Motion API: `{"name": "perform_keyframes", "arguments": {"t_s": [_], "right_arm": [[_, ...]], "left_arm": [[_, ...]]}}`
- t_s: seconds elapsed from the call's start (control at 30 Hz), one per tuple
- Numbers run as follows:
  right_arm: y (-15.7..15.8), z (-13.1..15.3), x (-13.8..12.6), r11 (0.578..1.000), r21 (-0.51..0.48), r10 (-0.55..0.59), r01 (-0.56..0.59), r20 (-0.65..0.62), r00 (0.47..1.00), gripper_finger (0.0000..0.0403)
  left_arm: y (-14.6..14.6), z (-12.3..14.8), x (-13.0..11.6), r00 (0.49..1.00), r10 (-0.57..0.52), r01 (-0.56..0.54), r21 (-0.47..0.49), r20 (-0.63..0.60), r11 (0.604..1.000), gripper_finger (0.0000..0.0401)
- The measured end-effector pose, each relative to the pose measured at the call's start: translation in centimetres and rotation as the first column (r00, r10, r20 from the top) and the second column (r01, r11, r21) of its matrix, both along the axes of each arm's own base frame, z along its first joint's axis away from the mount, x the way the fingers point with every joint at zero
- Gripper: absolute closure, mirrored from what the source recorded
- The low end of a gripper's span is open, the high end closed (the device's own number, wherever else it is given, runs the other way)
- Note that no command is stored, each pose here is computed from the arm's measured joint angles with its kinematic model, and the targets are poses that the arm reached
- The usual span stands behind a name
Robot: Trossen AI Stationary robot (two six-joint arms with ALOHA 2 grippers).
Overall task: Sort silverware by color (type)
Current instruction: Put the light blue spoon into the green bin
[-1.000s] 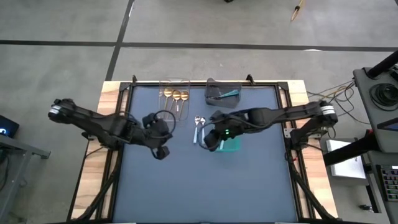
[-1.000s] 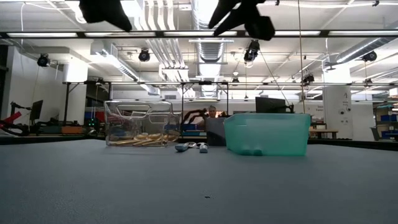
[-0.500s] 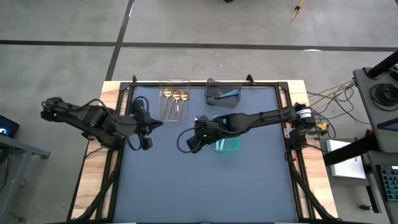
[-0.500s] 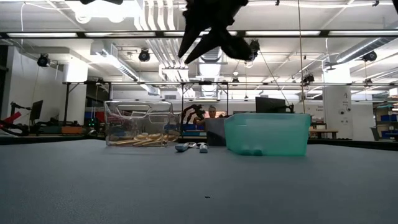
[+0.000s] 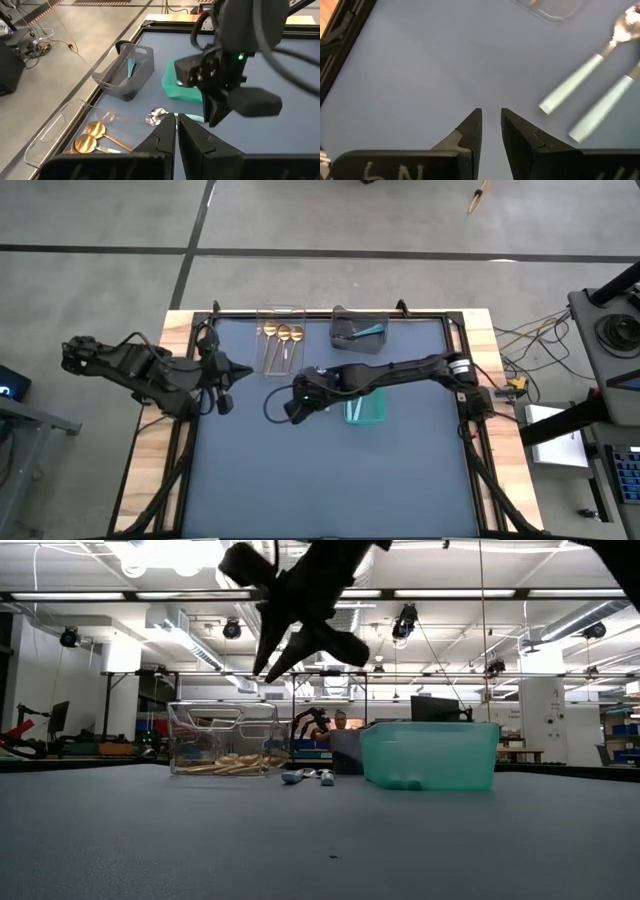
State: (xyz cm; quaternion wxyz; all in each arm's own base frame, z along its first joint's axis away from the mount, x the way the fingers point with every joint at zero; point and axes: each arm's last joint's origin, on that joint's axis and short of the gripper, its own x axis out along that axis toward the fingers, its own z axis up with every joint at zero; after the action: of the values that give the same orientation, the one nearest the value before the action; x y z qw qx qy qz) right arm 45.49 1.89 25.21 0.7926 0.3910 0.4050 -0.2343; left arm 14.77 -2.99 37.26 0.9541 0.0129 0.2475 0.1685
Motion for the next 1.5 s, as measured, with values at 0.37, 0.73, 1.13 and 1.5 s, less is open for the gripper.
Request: {"name": "perform_keyframes", "arguments": {"t_s": [0.37, 0.73, 1.13, 1.5], "right_arm": [[-1.1, -3.0, 2.8, 0.992, -0.087, 0.076, -0.096, -0.205, 0.976, 0.034], [-3.2, -6.0, 2.7, 0.995, -0.073, 0.033, -0.069, -0.402, 0.915, 0.034], [-3.3, -6.7, 3.1, 0.989, -0.127, 0.026, -0.082, -0.39, 0.921, 0.0339], [-3.5, -6.7, 3.4, 0.994, -0.11, -0.047, 0.009, -0.347, 0.937, 0.0268]], "left_arm": [[0.1, 0.0, -0.2, 1.0, -0.007, 0.007, 0.018, -0.009, 1.0, 0.0399], [0.1, 0.0, -0.3, 1.0, -0.006, 0.007, 0.018, -0.014, 1.0, 0.0399], [0.1, -0.3, -0.1, 1.0, 0.012, -0.012, 0.034, -0.02, 0.999, 0.0399], [0.1, -1.2, 0.0, 0.999, 0.016, -0.014, 0.04, -0.042, 0.999, 0.0399]]}}
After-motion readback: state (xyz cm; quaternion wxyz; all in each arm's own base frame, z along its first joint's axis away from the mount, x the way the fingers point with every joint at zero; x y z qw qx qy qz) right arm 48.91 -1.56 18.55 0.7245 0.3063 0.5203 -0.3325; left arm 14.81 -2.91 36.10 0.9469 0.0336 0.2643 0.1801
